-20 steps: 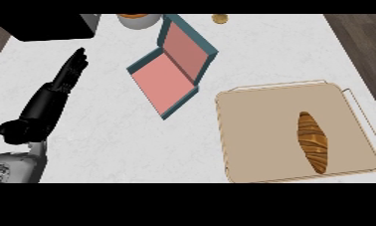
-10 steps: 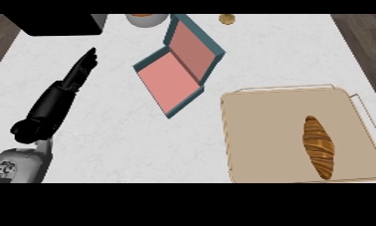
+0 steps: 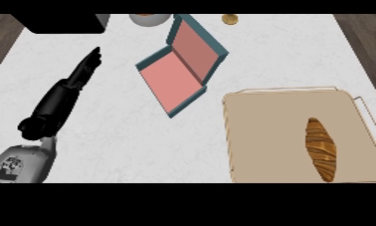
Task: Pick the croissant from the tray and place it in the cardboard box
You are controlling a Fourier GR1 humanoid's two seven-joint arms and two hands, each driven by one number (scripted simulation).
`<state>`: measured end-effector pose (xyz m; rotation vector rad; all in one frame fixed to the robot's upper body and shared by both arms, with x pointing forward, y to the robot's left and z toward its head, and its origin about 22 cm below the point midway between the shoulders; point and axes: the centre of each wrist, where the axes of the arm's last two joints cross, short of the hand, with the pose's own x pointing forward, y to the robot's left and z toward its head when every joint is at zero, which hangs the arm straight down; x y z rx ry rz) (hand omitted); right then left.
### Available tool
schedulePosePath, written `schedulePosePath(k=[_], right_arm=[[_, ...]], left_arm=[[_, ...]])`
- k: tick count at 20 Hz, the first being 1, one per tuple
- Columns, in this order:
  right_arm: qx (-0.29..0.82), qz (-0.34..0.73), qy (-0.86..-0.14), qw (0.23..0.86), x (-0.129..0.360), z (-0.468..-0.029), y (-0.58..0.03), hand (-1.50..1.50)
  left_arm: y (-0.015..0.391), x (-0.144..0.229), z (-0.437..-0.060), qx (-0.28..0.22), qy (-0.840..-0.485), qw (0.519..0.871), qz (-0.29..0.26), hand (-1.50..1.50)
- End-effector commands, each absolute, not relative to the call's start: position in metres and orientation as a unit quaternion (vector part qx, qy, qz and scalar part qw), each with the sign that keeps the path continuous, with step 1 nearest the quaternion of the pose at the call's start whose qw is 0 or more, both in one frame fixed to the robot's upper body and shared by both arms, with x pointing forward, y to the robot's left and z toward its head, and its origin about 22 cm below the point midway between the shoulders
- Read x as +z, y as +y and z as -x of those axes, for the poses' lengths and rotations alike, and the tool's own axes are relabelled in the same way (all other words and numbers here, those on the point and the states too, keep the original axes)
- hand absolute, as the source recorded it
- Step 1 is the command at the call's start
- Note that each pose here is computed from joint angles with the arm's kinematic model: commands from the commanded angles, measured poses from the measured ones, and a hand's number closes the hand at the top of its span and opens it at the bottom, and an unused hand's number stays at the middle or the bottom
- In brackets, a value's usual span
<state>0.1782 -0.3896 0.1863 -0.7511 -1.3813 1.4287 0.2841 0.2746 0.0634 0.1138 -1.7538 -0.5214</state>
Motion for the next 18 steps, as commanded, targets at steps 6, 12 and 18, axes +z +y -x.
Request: schedulePosePath(k=[6, 12, 18], right_arm=[[0.645, 0.352, -0.455, 0.504, 0.167, -0.159, -0.311, -1.5], [0.638, 0.357, -0.428, 0.531, 0.15, -0.162, -0.275, -1.5], [0.649, 0.355, -0.402, 0.54, 0.128, -0.165, -0.288, -1.5]], left_arm=[[0.268, 0.06, -0.292, -0.235, -0.757, 0.609, -0.041, 0.0], [0.281, 0.051, -0.292, -0.233, -0.755, 0.611, -0.039, 0.0], [0.258, 0.078, -0.287, -0.225, -0.754, 0.615, -0.047, 0.0]])
